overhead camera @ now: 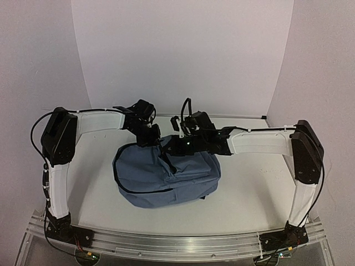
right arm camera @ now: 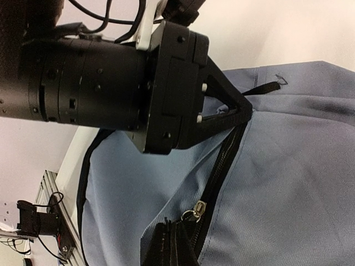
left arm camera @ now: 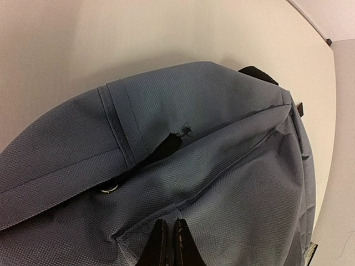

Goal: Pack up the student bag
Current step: Zip the student bag at the center of the board.

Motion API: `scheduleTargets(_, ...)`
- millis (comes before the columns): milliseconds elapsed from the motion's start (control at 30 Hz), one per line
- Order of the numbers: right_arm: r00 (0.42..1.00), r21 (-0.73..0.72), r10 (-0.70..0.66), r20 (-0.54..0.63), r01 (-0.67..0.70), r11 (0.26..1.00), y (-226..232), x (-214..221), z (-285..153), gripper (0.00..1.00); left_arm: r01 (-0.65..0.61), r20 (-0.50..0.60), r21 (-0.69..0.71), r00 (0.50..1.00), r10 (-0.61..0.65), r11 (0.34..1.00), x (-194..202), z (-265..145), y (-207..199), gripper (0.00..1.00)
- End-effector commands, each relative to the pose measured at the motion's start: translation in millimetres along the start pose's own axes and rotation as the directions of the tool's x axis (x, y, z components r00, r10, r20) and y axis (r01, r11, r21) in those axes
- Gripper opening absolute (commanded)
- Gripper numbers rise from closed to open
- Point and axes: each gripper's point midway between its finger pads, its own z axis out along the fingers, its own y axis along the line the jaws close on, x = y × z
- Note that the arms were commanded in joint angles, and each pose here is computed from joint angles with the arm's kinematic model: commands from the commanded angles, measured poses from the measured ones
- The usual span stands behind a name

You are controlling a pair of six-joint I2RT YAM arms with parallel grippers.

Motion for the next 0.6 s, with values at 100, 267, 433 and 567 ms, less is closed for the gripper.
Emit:
scheduleTargets(100, 0.996, -0.092, -0.015, 0.087, 0.023, 0.996, 45.8, -17.9, -40.2, 0.00, 0.031, 0.159, 0.001, 0.987, -0.031, 1.000, -60.0, -15.1, 3.5, 0.00)
scheduleTargets(267, 0.997, -0.097, -0.005, 0.081, 0.013, 0.995, 50.7, -9.1, -49.9, 0.00, 0.025, 0.179, -0.003, 0.983, -0.024, 1.000, -73.1, -11.2, 6.3, 0.00)
scheduleTargets(433, 0.997, -0.080, 0.012, 0.070, -0.007, 0.997, 46.7, 3.6, -55.8, 0.00, 0.012, 0.206, 0.004, 0.978, -0.013, 1.000, -88.2, -8.2, 6.5, 0.00)
scheduleTargets(567, 0.998, -0.064, 0.028, 0.057, -0.024, 0.998, 40.8, 13.8, -58.4, 0.00, -0.009, 0.229, 0.016, 0.973, 0.006, 1.000, -99.5, -8.5, 3.3, 0.00)
